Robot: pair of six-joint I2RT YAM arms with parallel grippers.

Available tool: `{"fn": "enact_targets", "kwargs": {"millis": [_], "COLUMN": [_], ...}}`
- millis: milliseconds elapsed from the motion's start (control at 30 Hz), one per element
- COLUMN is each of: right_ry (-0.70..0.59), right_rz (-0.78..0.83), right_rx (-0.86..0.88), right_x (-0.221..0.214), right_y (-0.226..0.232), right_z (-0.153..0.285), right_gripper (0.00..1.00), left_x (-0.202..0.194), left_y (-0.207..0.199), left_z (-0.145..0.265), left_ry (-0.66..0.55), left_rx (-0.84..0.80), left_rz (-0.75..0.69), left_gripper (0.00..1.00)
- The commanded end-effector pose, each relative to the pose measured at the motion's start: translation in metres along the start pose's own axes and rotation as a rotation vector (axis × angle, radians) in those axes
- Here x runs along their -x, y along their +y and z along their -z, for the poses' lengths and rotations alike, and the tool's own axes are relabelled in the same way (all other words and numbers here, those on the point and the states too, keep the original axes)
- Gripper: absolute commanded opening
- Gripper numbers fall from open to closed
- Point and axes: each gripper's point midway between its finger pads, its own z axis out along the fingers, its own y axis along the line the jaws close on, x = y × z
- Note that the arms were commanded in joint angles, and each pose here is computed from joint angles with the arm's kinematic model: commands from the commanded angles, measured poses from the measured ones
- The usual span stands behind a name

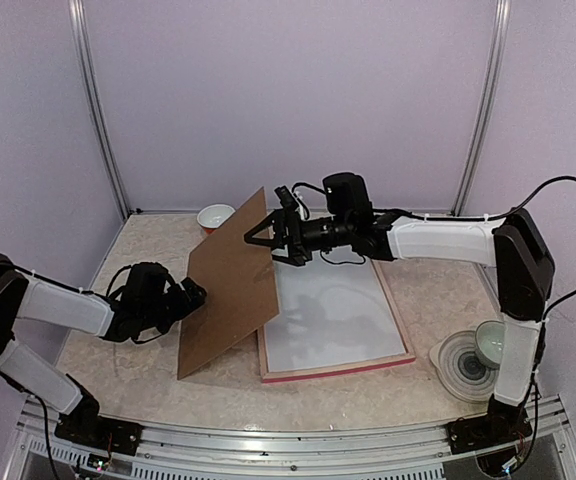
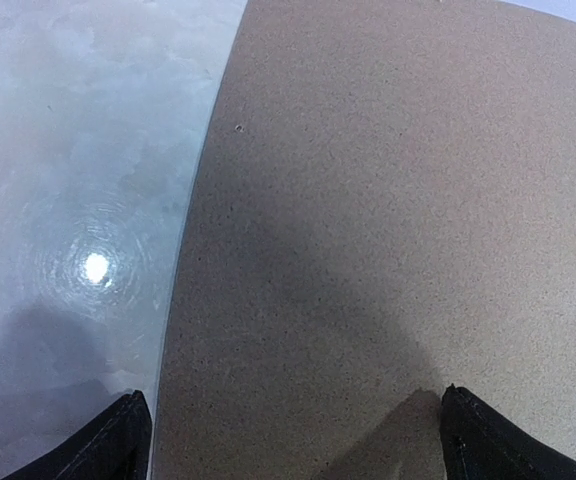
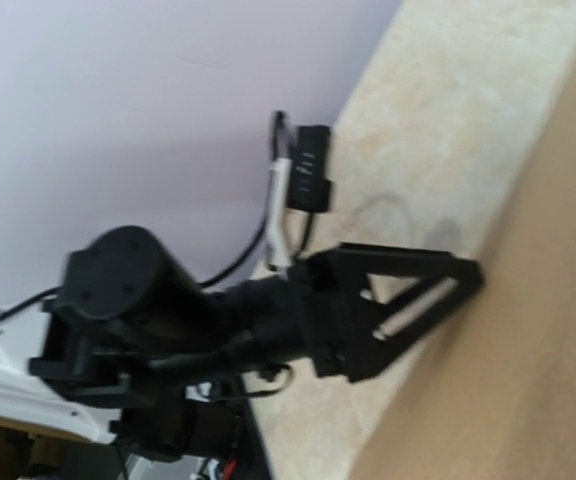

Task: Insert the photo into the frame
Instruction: Turn over the backboard at the center of the board.

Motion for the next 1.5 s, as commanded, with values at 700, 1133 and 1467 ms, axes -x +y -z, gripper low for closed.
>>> {"fn": "enact_targets", "kwargs": {"millis": [700,1133,1467], "right_ry": [-0.055,-0.006,0.008], "right_rz": [0.237,0.267,0.291], "right_rx": [0.258,0.299,0.332], "right_x": [0.023,0.001,0.0], "right_y": [0.13,0.146,0.16], "right_z": [0.028,0.018,0.009], "right_gripper": [0.99,0.99,0.99], "left_x": [-0.045,-0.035,-0.014], "left_y": [-0.058,-0.075,-0.103], "left_z": [0.002,0.006,0.02], "left_ry": [0.121,0.084,0.034], "left_rx": [-0.207,-0.236,-0.314], "left_rz": [-0.042,-0.061,-0.07], "left_gripper": [0.99,0.99,0.99]}}
